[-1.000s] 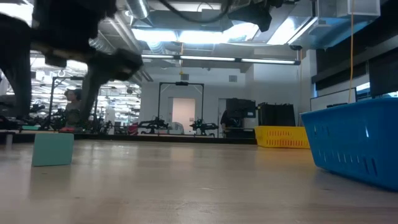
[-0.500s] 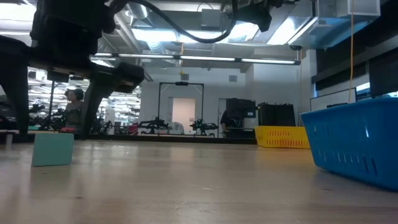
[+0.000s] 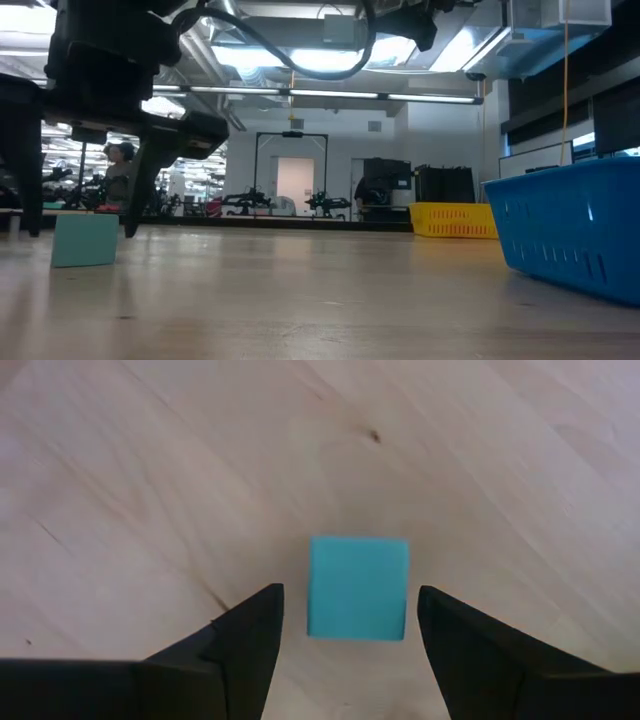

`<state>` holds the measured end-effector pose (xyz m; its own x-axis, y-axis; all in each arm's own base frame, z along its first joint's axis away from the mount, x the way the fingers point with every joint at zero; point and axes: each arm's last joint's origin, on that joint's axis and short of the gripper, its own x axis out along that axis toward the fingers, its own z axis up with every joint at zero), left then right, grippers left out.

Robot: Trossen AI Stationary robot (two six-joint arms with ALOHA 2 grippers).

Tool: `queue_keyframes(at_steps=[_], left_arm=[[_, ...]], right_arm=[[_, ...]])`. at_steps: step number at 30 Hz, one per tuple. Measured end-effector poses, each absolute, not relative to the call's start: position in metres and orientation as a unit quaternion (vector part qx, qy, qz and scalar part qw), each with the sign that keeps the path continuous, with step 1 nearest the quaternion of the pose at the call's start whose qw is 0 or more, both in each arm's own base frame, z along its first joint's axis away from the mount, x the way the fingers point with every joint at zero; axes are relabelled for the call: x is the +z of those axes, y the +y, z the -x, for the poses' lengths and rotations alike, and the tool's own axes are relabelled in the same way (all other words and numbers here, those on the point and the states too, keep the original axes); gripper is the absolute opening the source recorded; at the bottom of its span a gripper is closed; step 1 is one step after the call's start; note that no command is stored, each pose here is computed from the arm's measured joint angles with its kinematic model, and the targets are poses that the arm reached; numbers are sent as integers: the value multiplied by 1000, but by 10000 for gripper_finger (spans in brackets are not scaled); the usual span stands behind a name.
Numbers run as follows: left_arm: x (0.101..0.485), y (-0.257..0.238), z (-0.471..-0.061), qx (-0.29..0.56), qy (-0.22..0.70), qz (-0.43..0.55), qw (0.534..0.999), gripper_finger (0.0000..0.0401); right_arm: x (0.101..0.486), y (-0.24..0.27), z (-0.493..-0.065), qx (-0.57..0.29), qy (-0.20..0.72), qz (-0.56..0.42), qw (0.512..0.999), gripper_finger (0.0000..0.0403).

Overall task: Sort & place blocks by color
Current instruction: Put the blue block into the green bin

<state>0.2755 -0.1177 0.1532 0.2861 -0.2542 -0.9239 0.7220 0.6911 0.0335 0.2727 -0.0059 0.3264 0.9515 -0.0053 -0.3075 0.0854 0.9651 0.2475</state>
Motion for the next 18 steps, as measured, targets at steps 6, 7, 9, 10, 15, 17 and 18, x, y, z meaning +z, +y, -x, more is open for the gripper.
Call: queue_keyframes(at_steps=[6,7,9,10,15,17,18], left_arm=[[153,-118,-276,-318,503,-231,770,204],[153,-118,-276,-318,503,-231,770,200],[153,-118,-276,-317,503,-231,770,188],[153,-118,-276,-317,503,-231,770,181],[154,-118,-277,-313,504,-224,773,140],[154,-118,-277,-303,508,-210,779,125],[154,-117,-277,-298,511,-200,781,120]], right_arm=[[326,-6,-273,-23,154,-130,979,332],[326,-6,-273,-23,154,-130,979,332],[326,-6,-273,-23,154,-131,979,332],[326,-6,-273,-23,154,-131,979,332],[326,-6,-273,-23,154,-131,979,332],[326,-6,-273,-23,154,-132,979,332],[326,-6,-273,-23,154,-134,979,332]])
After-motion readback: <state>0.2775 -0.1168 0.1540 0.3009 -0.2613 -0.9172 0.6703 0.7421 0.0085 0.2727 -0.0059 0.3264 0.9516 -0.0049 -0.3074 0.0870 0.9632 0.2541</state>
